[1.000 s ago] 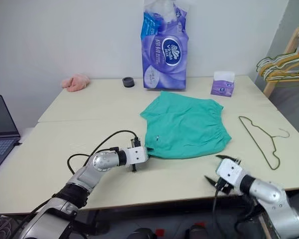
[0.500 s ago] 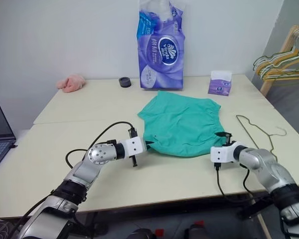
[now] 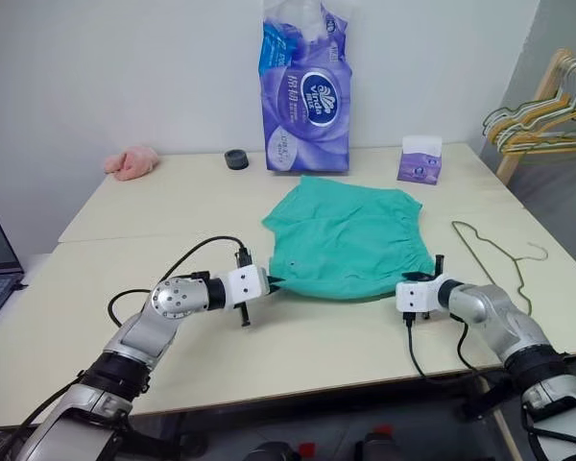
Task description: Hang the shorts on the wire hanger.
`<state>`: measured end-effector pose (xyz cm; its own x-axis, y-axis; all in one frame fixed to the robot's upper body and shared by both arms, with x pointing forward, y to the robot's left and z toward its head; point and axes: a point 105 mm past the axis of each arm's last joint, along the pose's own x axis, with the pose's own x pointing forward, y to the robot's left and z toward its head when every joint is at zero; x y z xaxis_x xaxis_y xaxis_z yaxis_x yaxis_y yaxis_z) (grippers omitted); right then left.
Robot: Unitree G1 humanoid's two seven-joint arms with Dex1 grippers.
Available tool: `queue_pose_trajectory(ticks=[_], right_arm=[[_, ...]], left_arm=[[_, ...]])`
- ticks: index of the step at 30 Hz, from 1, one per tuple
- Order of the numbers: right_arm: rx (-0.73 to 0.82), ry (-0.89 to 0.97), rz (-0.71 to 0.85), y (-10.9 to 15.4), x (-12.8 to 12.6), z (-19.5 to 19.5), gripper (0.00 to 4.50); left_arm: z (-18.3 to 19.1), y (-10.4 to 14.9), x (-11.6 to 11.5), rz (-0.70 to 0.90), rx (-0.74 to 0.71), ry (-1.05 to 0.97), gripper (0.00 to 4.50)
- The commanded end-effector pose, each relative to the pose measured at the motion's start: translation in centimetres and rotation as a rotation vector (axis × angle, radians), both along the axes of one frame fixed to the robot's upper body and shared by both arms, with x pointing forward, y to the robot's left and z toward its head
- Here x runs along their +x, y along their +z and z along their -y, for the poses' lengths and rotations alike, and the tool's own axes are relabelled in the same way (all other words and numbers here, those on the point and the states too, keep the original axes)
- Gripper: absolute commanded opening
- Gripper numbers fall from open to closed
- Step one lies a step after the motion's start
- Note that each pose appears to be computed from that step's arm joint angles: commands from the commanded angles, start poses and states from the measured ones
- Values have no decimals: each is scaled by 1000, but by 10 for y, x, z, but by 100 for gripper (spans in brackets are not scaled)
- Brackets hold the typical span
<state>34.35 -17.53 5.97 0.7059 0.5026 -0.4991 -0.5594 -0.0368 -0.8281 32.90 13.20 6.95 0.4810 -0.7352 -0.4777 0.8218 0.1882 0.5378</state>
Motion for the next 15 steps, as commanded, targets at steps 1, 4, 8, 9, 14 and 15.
queue_pose_trajectory(ticks=[1,4,8,9,14,15], right_arm=[[33,35,3,19,-6,-8,2],[46,86,-86,18,-31,-15,2],[47,144,-216,20,-65,-16,2],[43,149,-234,20,-69,-15,2],[23,171,-360,21,-97,-4,2],[18,173,-380,22,-101,-1,2]], left_arm=[[0,10,-11,-35,6,-68,0],[-7,3,-44,-223,61,-182,0],[-13,4,-93,-463,98,-308,0],[-13,5,-99,-494,98,-317,0],[-13,6,-130,-628,112,-369,0],[-13,7,-136,-660,107,-380,0]])
